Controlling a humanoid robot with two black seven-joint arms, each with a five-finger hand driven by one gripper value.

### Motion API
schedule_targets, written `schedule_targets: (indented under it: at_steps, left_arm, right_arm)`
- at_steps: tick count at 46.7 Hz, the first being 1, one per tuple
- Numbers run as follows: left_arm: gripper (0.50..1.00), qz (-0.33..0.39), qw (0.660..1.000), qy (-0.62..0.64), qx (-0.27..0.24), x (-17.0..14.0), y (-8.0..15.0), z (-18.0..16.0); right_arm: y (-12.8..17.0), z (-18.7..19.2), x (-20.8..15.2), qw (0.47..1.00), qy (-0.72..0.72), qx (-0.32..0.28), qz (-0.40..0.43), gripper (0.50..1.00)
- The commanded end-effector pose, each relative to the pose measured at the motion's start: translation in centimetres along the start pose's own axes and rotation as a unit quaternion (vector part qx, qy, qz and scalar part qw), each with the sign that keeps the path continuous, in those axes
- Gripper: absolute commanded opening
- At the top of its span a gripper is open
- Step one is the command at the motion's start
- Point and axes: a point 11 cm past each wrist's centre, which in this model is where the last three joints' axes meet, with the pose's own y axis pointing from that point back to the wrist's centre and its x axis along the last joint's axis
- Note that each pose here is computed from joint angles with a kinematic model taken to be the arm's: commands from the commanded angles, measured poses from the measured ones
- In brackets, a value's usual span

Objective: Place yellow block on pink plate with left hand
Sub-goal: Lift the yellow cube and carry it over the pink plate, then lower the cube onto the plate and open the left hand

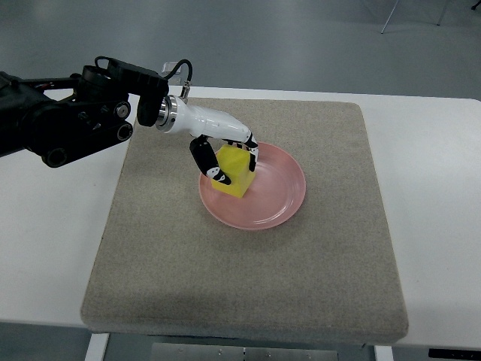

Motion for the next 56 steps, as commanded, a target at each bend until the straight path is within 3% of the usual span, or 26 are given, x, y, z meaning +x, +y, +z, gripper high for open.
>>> schedule_targets:
  at_steps: [1, 13, 18, 27, 29, 34, 42, 56]
  left_arm:
    - [0.500, -0.003, 1.000, 0.002, -0.001, -0.4, -0.2, 0.0]
    - [0.500, -0.005, 1.000, 0.004, -0.001, -0.7, -0.3, -0.1]
    - [0.651, -0.006, 1.000, 0.006, -0.004, -0.8, -0.4, -0.1]
    - [0.754, -0.007, 1.000, 0.007, -0.003, -0.9, -0.3, -0.1]
    - [0.904, -0.004, 1.000, 0.007, -0.003, -0.8, -0.3, -0.1]
    - [0.919, -0.001, 1.000, 0.009, -0.005, -0.7, -0.3, -0.1]
    - [0.992, 0.001, 1.000, 0.013, -0.005, -0.6, -0.1, -0.2]
    - [0.992, 0.012, 1.000, 0.014, -0.006, 0.4, 0.5, -0.1]
  right_arm:
    - [0.0, 0.0, 0.0, 1.000, -0.001, 0.000, 0.000, 0.924]
    - [0.0, 0.0, 0.0, 1.000, -0.001, 0.000, 0.000, 0.924]
    - [0.0, 0.0, 0.0, 1.000, 0.000, 0.000, 0.000, 0.924]
    - [0.0, 0.0, 0.0, 1.000, 0.000, 0.000, 0.000, 0.924]
    - [0.0, 0.0, 0.0, 1.000, 0.000, 0.001, 0.000, 0.924]
    - [0.0, 0.0, 0.0, 1.000, 0.000, 0.000, 0.000, 0.924]
    - [0.0, 0.0, 0.0, 1.000, 0.000, 0.000, 0.000, 0.924]
    - [0.0, 0.0, 0.0, 1.000, 0.000, 0.000, 0.000, 0.924]
